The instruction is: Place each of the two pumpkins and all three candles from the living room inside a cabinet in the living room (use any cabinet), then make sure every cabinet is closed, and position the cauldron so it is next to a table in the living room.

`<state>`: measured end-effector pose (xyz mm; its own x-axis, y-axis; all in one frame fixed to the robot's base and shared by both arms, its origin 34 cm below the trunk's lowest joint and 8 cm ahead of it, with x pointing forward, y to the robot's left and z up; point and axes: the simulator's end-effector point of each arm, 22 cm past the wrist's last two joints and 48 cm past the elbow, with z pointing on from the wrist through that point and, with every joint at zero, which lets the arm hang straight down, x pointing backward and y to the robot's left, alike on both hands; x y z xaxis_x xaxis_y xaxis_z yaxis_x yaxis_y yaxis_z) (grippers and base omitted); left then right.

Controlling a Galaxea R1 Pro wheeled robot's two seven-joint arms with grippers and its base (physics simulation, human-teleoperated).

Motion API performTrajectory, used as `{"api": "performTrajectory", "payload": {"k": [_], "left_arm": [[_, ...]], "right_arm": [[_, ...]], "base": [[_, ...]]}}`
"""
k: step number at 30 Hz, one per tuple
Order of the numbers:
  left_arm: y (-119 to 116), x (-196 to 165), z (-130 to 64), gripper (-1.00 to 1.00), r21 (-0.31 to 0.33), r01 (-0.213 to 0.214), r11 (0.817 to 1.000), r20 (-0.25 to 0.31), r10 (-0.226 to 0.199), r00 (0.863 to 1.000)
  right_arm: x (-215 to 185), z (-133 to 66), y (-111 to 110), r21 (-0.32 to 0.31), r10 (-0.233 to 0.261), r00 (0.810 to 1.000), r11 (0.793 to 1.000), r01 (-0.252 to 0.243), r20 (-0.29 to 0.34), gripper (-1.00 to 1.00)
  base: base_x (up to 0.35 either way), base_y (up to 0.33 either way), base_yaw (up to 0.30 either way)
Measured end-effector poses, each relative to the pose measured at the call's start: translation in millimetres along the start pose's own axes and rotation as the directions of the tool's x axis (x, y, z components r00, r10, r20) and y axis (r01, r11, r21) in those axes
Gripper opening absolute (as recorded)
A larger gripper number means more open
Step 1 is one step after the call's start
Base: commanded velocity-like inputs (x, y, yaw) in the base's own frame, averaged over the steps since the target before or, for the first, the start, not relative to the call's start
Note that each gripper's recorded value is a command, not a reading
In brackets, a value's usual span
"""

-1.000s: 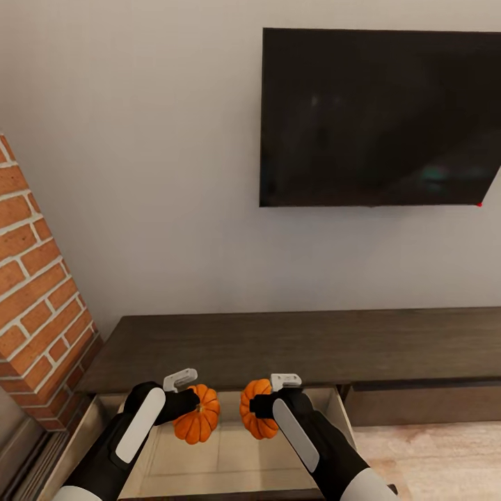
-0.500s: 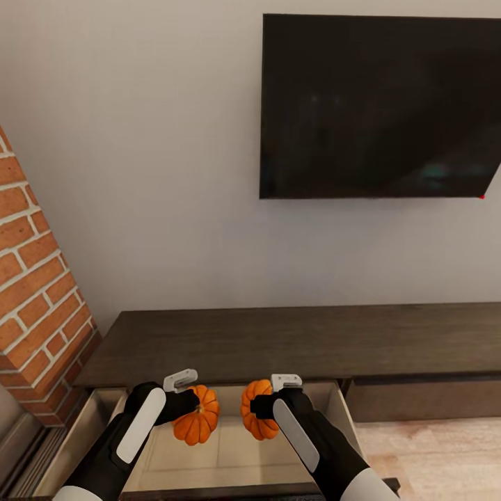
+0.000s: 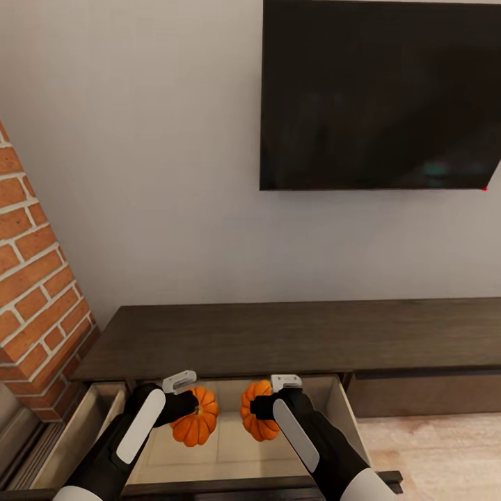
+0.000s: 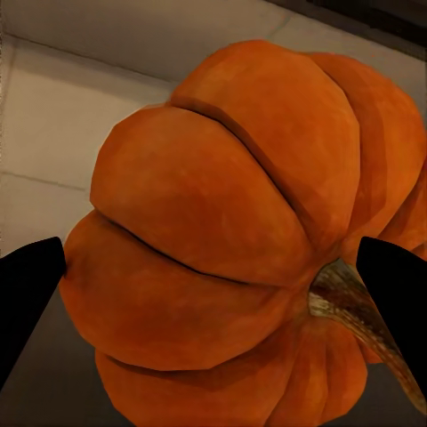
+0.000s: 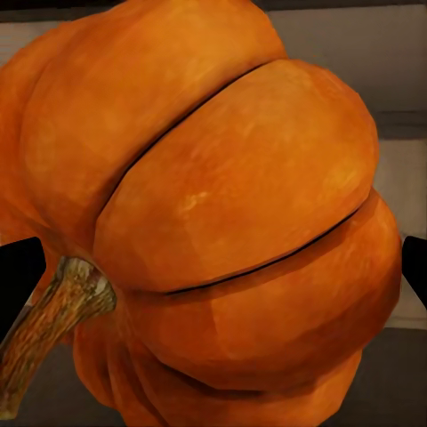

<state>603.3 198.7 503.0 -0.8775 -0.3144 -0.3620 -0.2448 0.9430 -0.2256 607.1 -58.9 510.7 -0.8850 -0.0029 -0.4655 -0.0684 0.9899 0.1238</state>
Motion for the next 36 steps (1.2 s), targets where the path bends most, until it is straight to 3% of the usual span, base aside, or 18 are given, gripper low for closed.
{"api": "performTrajectory", "payload": {"k": [12, 17, 24, 30, 36], "left_arm": [[10.2, 14.5, 23.8, -1.00, -0.008, 0.009, 1.000, 0.005, -0.009, 1.000], [13.4, 15.3, 33.5, -1.00, -0.008, 0.029, 1.000, 0.032, -0.029, 0.999], [24.8, 28.1, 51.1, -1.00, -0.029, 0.035, 0.999, 0.029, -0.035, 0.999], [43.3, 25.9, 63.0, -1.00, -0.086, 0.056, 0.995, 0.084, -0.049, 0.995], [45.4, 35.2, 73.8, -1.00, -0.102, 0.068, 0.993, 0.088, -0.059, 0.994]], "right_arm": [[15.8, 19.7, -1.6, -0.007, -0.001, 1.000, 1.000, 0.001, 0.003, -1.00], [22.2, 27.8, -2.5, -0.008, -0.001, 1.000, 1.000, 0.001, 0.005, -1.00], [29.4, 37.8, -2.6, -0.012, -0.001, 1.000, 1.000, 0.001, 0.013, -1.00], [37.1, 47.1, -3.4, -0.013, -0.001, 1.000, 1.000, 0.002, 0.015, -1.00], [46.0, 57.2, -4.8, -0.013, -0.001, 1.000, 1.000, 0.002, 0.016, -1.00]], "base": [[0.000, 0.000, 0.000], [0.000, 0.000, 0.000], [0.000, 0.000, 0.000], [0.000, 0.000, 0.000], [0.000, 0.000, 0.000]]}}
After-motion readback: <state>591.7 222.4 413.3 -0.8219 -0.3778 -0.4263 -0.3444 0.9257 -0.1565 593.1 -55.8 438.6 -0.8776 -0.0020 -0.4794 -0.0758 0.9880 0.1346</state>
